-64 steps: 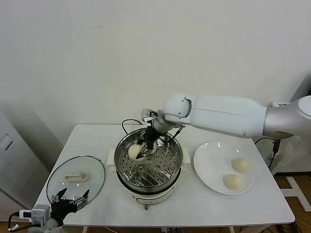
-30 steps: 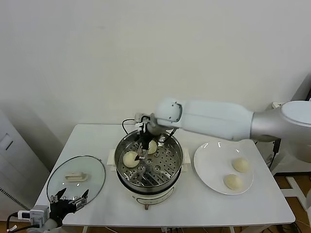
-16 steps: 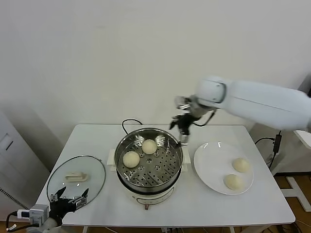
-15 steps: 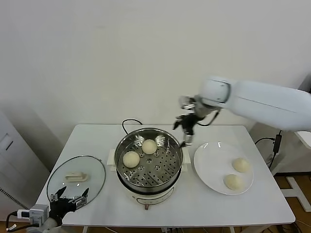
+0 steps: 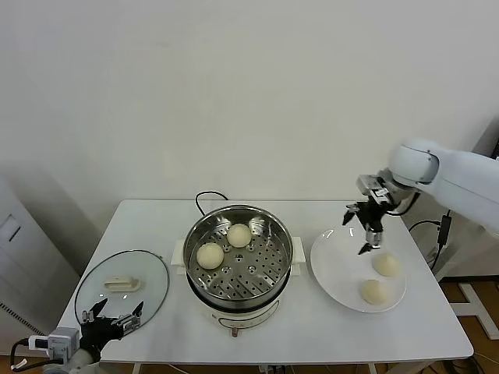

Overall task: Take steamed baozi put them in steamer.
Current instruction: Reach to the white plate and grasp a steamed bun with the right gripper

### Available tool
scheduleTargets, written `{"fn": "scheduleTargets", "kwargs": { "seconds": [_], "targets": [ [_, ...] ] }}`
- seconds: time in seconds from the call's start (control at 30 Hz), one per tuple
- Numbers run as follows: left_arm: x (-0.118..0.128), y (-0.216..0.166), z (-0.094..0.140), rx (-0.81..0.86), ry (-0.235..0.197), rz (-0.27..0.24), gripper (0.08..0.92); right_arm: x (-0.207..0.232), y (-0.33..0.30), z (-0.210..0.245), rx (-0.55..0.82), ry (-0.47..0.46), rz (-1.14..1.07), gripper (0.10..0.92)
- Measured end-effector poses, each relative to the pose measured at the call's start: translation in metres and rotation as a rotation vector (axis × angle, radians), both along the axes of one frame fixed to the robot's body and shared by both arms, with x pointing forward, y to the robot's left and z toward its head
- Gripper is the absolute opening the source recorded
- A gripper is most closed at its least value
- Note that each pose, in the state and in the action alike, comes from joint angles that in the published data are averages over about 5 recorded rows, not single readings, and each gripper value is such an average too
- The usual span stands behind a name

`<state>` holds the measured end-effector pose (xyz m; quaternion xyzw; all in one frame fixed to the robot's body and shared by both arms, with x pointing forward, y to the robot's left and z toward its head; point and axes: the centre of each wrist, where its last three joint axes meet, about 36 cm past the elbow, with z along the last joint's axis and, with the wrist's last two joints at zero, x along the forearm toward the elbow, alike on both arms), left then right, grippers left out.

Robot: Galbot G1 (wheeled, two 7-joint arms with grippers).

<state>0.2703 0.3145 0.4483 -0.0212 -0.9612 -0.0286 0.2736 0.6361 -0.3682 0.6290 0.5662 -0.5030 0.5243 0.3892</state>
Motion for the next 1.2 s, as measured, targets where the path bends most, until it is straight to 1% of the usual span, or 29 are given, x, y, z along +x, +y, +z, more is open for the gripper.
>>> {"fn": "scheduleTargets", "kwargs": {
  "seconds": [0.23, 0.57, 0.87, 1.2],
  "targets": [
    [0.0, 0.001, 0.0, 0.002, 0.001, 0.001, 0.823, 0.0, -0.022, -0.037, -0.031, 0.031, 0.023, 0.823],
    [0.001, 0.0, -0.004, -0.002, 0.011, 0.002, 0.823, -0.003, -0.036, -0.086, -0.059, 0.074, 0.048, 0.823],
    [0.002, -0.001, -0.005, -0.001, 0.015, 0.001, 0.823, -0.005, -0.038, -0.118, -0.089, 0.099, 0.068, 0.823],
    [0.003, -0.002, -0.004, 0.001, 0.016, -0.002, 0.823, -0.007, -0.036, -0.144, -0.105, 0.117, 0.08, 0.817]
  ]
}}
